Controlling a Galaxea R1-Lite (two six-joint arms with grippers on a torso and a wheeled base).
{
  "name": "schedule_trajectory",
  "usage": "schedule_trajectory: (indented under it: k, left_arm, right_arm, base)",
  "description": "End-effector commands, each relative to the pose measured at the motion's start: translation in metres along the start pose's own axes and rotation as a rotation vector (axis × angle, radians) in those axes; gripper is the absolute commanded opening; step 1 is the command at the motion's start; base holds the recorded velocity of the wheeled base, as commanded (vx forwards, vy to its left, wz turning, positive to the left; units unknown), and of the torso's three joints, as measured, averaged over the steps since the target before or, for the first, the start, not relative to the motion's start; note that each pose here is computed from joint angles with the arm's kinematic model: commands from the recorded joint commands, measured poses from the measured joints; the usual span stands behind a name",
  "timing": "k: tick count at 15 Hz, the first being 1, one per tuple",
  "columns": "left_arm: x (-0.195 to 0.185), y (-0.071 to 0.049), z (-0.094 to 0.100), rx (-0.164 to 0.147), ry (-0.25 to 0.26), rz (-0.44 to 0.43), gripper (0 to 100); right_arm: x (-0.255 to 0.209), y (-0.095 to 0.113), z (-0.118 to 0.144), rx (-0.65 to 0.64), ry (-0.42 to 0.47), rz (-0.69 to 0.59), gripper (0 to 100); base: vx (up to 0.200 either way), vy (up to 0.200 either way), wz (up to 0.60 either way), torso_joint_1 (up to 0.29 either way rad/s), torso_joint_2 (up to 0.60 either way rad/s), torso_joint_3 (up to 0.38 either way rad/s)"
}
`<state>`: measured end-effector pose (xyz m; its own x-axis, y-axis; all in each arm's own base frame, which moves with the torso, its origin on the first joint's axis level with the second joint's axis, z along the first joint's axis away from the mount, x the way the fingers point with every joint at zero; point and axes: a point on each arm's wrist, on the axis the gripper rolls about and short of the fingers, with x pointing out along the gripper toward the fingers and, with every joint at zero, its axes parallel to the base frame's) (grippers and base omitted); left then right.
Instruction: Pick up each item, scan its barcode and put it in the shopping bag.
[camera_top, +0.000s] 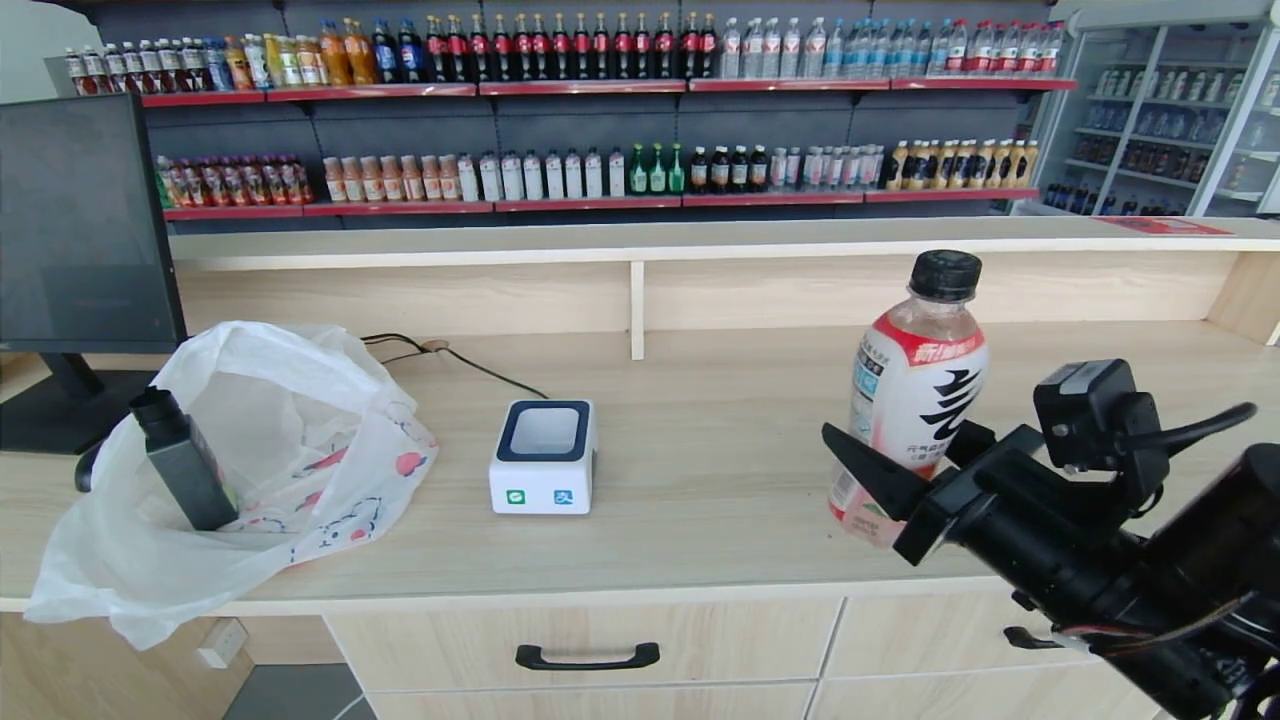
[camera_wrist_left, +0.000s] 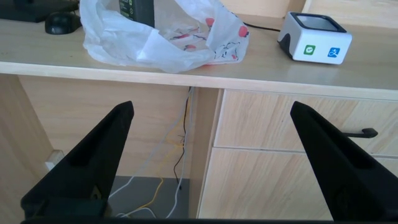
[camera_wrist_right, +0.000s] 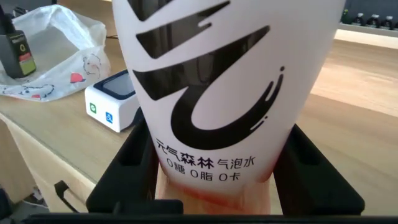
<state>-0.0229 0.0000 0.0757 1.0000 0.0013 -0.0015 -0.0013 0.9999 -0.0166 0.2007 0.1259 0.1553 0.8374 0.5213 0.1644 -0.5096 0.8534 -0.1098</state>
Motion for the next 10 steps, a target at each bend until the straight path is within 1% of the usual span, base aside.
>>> schedule_trajectory:
  k: [1, 3, 5, 7, 10]
  left_arm:
    - [0.000, 0.000, 0.000, 0.000, 0.000, 0.000, 100]
    - [0.000, 0.000, 0.000, 0.003, 0.000, -0.001, 100]
    - [0.000, 0.000, 0.000, 0.003, 0.000, 0.000, 100]
    - [0.000, 0.000, 0.000, 0.003, 0.000, 0.000, 100]
    - [0.000, 0.000, 0.000, 0.003, 0.000, -0.001, 100]
  right_arm:
    - [0.000, -0.012, -0.001, -0.011, 0.003, -0.048, 0]
    - [-0.002, -0.014, 0.003, -0.010, -0.013, -0.058, 0]
    - [-0.005, -0.020, 0.004, -0.013, -0.015, -0.082, 0]
    - [-0.009, -0.021, 0.005, -0.014, -0.015, -0.088, 0]
    - [-0.016, -0.022, 0.010, -0.005, -0.031, -0.093, 0]
  base:
    - [0.000, 0.000, 0.00, 0.000, 0.00, 0.000]
    - [0.000, 0.000, 0.00, 0.000, 0.00, 0.000]
    - [0.000, 0.000, 0.00, 0.000, 0.00, 0.000]
    - [0.000, 0.000, 0.00, 0.000, 0.00, 0.000]
    - [0.000, 0.200, 0.00, -0.002, 0.00, 0.002]
